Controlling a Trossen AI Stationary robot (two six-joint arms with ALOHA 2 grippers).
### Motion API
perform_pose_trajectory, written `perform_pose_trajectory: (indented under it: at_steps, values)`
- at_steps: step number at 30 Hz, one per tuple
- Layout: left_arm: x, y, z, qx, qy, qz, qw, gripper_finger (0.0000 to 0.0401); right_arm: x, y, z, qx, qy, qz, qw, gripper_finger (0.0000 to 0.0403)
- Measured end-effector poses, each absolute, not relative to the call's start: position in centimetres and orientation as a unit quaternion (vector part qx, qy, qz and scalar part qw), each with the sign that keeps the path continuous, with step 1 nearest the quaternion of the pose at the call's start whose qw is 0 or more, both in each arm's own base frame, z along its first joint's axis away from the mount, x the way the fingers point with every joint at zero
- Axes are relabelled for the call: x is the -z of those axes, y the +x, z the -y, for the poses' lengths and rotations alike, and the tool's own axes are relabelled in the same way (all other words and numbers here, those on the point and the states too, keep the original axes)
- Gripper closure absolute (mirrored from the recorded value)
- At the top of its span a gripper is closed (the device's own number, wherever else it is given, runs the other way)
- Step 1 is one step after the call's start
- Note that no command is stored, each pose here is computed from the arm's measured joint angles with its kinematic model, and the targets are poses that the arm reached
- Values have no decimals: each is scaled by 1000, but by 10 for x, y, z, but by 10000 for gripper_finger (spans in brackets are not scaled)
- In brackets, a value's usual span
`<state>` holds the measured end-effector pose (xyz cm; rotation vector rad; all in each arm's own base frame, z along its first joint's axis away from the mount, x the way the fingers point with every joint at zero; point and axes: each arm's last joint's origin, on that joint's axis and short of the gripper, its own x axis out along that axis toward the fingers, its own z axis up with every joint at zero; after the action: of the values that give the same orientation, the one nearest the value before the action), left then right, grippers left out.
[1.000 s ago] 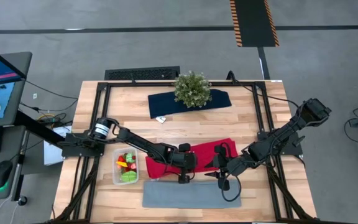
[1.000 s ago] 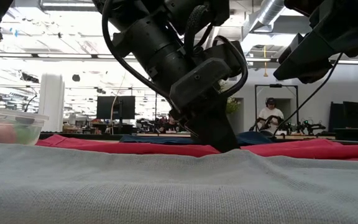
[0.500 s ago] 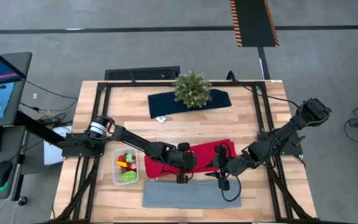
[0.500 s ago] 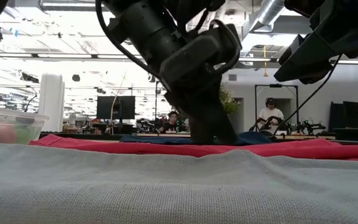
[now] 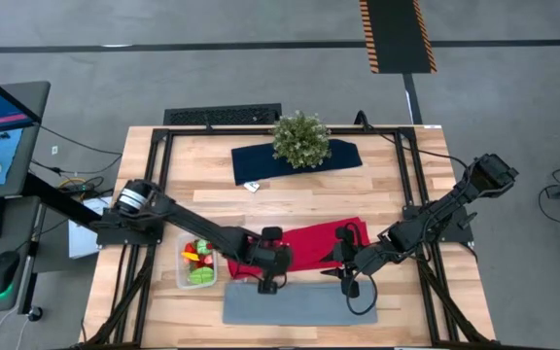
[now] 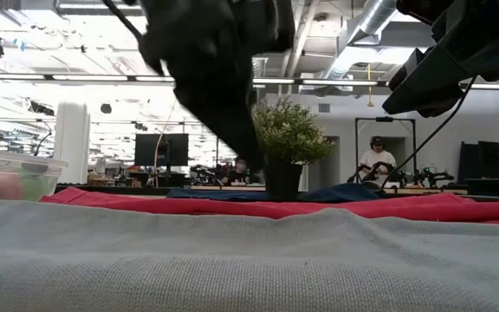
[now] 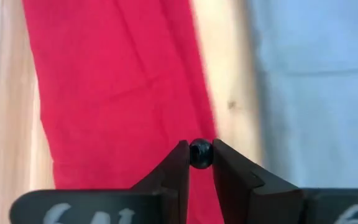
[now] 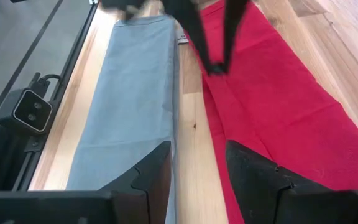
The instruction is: Pick and placing Produce into tupperware
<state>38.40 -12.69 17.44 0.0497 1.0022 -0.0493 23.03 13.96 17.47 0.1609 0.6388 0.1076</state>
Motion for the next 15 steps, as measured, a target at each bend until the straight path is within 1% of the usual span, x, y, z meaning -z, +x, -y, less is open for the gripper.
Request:
perform_pose_trajectory:
  at_steps: [3, 8, 12, 15]
  values:
    - [-195, 376, 138, 34, 31, -454, 890, 354, -175, 230, -140, -53, 81, -312, 945, 227]
    - [-229, 352, 152, 12, 62, -425, 903, 354, -175, 230, -140, -52, 83, -313, 945, 227]
    - [-250, 323, 162, -22, 75, -415, 907, 354, -175, 230, -141, -54, 82, -313, 944, 227]
    - [-258, 296, 166, -51, 75, -404, 910, 353, -175, 230, -141, -54, 83, -312, 945, 227]
